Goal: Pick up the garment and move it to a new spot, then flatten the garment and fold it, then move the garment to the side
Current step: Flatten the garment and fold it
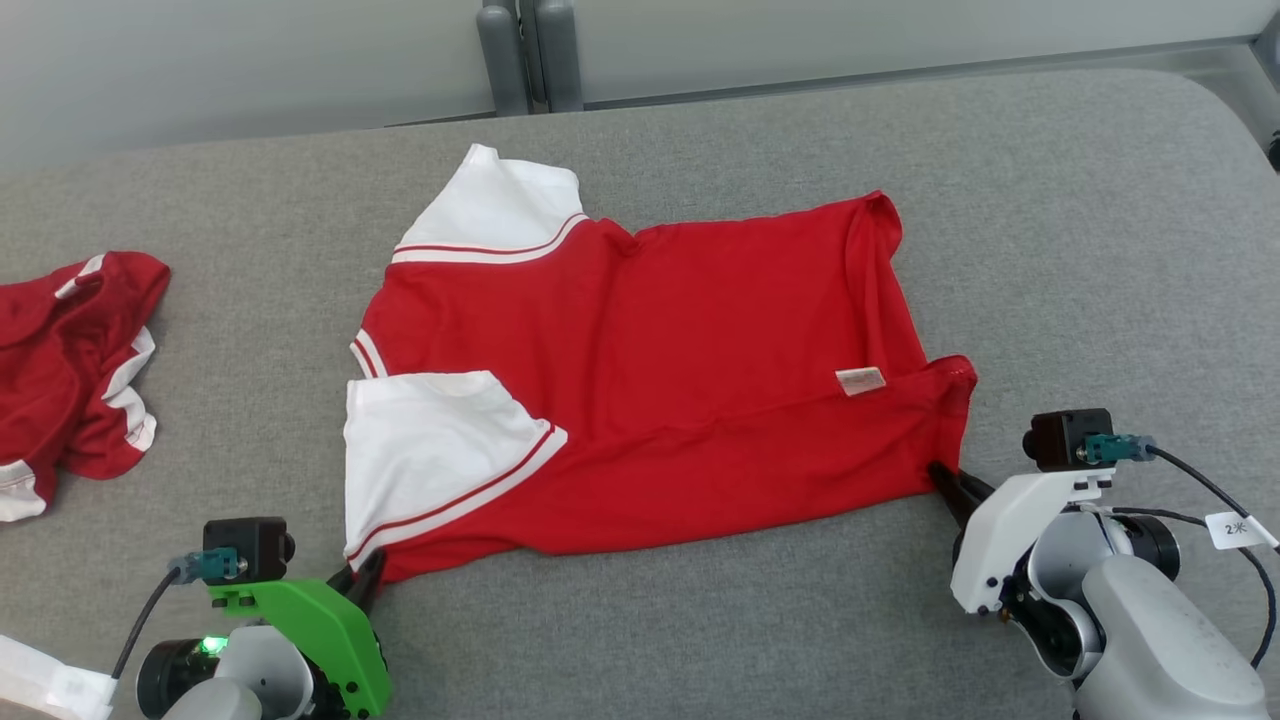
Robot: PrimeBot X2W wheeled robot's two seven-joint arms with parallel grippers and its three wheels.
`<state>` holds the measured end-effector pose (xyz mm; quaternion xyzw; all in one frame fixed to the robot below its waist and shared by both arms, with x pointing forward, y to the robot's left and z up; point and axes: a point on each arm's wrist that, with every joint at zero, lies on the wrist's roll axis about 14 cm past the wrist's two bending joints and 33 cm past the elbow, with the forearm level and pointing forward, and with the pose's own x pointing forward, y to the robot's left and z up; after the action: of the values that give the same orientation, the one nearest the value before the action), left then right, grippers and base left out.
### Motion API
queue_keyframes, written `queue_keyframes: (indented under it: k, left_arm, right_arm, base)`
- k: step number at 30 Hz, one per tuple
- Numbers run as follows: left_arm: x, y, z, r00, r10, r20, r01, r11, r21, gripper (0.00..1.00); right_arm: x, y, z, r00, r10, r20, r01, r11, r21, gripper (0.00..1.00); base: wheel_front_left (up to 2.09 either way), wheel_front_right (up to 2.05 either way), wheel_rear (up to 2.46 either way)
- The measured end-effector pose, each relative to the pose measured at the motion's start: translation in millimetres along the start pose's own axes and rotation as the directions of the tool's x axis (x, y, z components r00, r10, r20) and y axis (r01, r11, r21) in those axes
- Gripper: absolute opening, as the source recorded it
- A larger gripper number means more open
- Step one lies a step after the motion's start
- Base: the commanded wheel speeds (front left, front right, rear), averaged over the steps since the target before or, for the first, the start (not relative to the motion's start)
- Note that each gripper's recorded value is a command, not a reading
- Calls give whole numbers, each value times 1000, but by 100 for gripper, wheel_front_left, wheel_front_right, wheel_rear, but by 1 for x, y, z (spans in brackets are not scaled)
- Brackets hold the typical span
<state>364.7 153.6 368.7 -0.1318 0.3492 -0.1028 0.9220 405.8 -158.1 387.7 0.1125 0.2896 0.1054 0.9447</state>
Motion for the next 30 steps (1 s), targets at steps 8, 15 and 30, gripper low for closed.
queue_keyframes:
  k: [8,15,30]
  left_arm:
    - [-25,2,-4,1000,-8,-18,9,999,48,0]
    - [-53,-10,-24,996,-37,-87,44,996,78,0]
    - [-77,-16,-54,973,-31,-227,42,998,44,100]
  right_arm:
    - [-24,-4,-6,999,12,-46,-14,999,-35,0]
    - [-56,-16,-30,994,-3,-108,0,1000,-22,0]
    - [-86,-29,-52,982,-50,-182,59,997,46,100]
  base:
    - [0,0,0]
    - [0,0,0]
    - [0,0,0]
